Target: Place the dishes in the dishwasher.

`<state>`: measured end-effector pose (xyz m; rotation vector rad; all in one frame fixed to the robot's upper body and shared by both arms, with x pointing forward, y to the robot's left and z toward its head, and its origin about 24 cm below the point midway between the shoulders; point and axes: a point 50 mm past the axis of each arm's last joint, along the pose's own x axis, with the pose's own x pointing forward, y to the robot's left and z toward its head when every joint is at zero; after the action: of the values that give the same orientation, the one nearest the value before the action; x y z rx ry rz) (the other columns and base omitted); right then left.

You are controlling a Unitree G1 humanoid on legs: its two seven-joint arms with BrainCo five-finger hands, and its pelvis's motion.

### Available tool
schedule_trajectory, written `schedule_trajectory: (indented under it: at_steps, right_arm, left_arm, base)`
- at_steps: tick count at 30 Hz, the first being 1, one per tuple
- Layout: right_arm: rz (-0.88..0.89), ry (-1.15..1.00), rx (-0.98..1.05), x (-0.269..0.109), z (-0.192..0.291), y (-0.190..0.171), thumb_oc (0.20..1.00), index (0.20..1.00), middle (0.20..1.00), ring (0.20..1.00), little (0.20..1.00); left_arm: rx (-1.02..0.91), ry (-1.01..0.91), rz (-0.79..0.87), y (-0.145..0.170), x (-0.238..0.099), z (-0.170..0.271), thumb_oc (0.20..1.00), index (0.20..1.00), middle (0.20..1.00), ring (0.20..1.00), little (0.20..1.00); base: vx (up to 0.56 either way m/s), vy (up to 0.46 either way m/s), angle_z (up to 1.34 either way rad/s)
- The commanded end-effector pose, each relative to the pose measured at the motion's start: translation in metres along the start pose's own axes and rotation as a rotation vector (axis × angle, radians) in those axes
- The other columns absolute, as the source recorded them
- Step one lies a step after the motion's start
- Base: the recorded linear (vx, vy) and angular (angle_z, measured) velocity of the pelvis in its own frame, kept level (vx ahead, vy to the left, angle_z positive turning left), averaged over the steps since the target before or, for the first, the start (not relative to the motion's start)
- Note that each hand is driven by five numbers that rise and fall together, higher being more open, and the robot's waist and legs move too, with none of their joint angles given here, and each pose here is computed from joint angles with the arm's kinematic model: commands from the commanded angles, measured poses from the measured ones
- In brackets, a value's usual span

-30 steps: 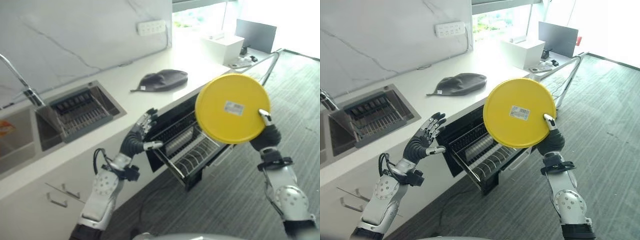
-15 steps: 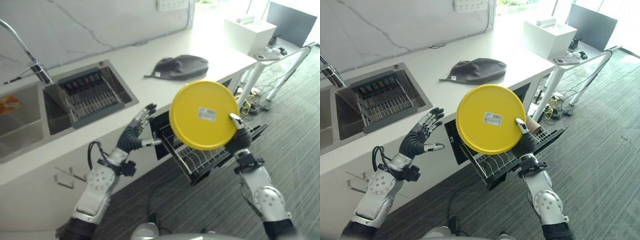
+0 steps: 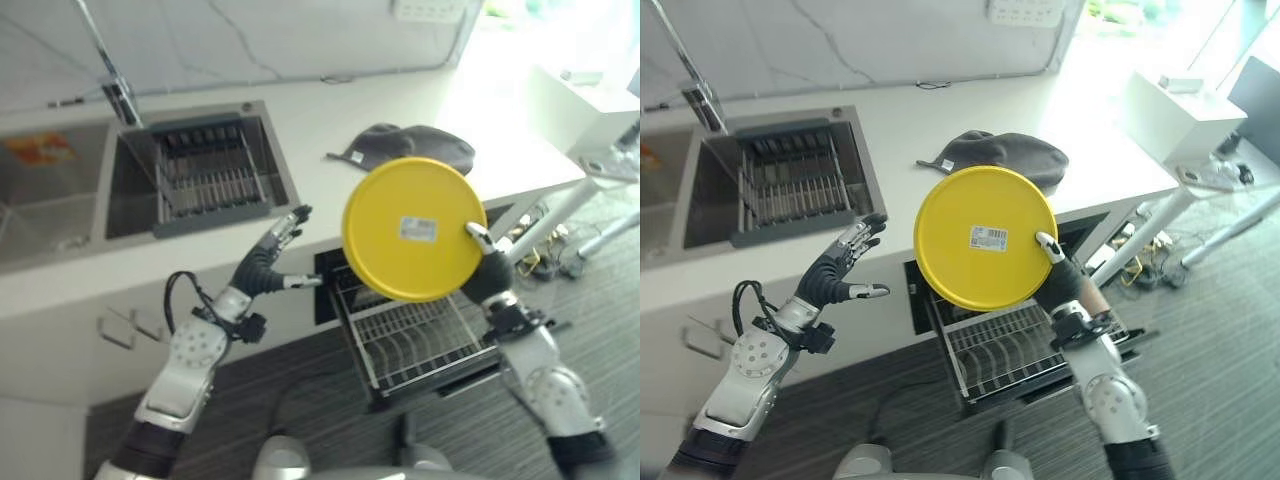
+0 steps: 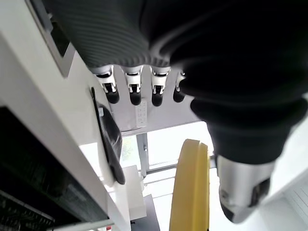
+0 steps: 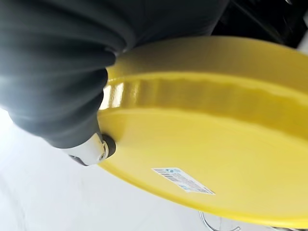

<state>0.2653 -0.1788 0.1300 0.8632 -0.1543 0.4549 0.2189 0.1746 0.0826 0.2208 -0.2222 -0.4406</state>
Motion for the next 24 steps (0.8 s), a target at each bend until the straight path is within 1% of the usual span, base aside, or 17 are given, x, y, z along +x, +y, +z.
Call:
schedule_trajectory:
  at_steps: [1,2,5,7,9,10,12,16,17,18,19,20,21,24]
  right_arm:
    - [0.095,-0.141,-0.152,-0.003,0.019,0.02,0.2,0.2,0.2,0.2,0.2]
    - [0.07,-0.155,-0.233,-0.003,0.021,0.018,0.2,0.2,0.2,0.2,0.2]
    - [0.026,-0.183,-0.385,-0.005,0.029,0.014,0.2,0.2,0.2,0.2,0.2]
    - [-0.035,-0.219,-0.554,-0.008,0.038,0.009,0.2,0.2,0.2,0.2,0.2]
    - [-0.061,-0.247,-0.669,-0.009,0.044,0.009,0.2,0.2,0.2,0.2,0.2]
    - [-0.073,-0.269,-0.777,-0.011,0.048,0.01,0.2,0.2,0.2,0.2,0.2]
    - [-0.082,-0.305,-0.915,-0.012,0.054,0.014,0.2,0.2,0.2,0.2,0.2]
    - [-0.097,-0.394,-1.266,-0.017,0.063,0.021,0.2,0.2,0.2,0.2,0.2]
    - [-0.1,-0.447,-1.428,-0.02,0.067,0.026,0.2,0.2,0.2,0.2,0.2]
    - [-0.098,-0.455,-1.459,-0.02,0.067,0.026,0.2,0.2,0.2,0.2,0.2]
    - [-0.089,-0.518,-1.605,-0.022,0.069,0.032,0.2,0.2,0.2,0.2,0.2]
    - [-0.053,-0.642,-1.869,-0.023,0.068,0.041,0.2,0.2,0.2,0.2,0.2]
    - [-0.053,-0.652,-1.881,-0.023,0.067,0.041,0.2,0.2,0.2,0.2,0.2]
    - [0.026,-0.756,-2.167,-0.022,0.061,0.043,0.2,0.2,0.2,0.2,0.2]
  left_arm:
    - [-0.091,-0.029,0.009,0.005,0.004,0.002,1.0,1.0,1.0,1.0,1.0]
    - [-0.116,0.035,0.026,0.004,-0.001,-0.011,1.0,1.0,1.0,1.0,1.0]
    - [-0.197,0.19,0.083,0.002,-0.018,-0.041,1.0,1.0,1.0,1.0,1.0]
    - [-0.25,0.343,0.159,0.0,-0.043,-0.071,1.0,1.0,1.0,1.0,1.0]
    - [-0.27,0.418,0.214,0.0,-0.055,-0.085,1.0,1.0,1.0,1.0,1.0]
    - [-0.293,0.485,0.273,0.0,-0.069,-0.099,1.0,1.0,1.0,1.0,1.0]
    - [-0.342,0.556,0.351,-0.001,-0.084,-0.113,1.0,1.0,1.0,1.0,1.0]
    - [-0.5,0.707,0.55,-0.013,-0.122,-0.145,1.0,1.0,1.0,1.0,1.0]
    - [-0.544,0.76,0.614,-0.018,-0.137,-0.155,1.0,1.0,1.0,1.0,1.0]
    - [-0.549,0.767,0.621,-0.019,-0.14,-0.156,1.0,1.0,1.0,1.0,1.0]
    - [-0.583,0.807,0.672,-0.023,-0.151,-0.162,1.0,1.0,1.0,1.0,1.0]
    - [-0.608,0.844,0.728,-0.026,-0.16,-0.168,1.0,1.0,1.0,1.0,1.0]
    - [-0.608,0.845,0.731,-0.026,-0.161,-0.168,1.0,1.0,1.0,1.0,1.0]
    - [-0.609,0.871,0.77,-0.024,-0.168,-0.171,1.0,1.0,1.0,1.0,1.0]
  base:
    - [-0.04,-0.013,-0.01]
    - [-0.03,-0.006,-0.01]
    - [-0.03,0.006,-0.03]
    - [-0.03,0.042,0.16]
    - [-0.01,0.044,0.08]
    - [0.0,0.05,0.06]
    - [-0.01,0.046,0.06]
    - [0.0,0.009,0.01]
    - [0.0,-0.012,0.05]
    - [0.0,-0.021,0.07]
    - [-0.01,-0.025,0.11]
    - [-0.01,-0.024,0.1]
    - [0.0,-0.022,0.07]
    - [0.0,-0.005,0.01]
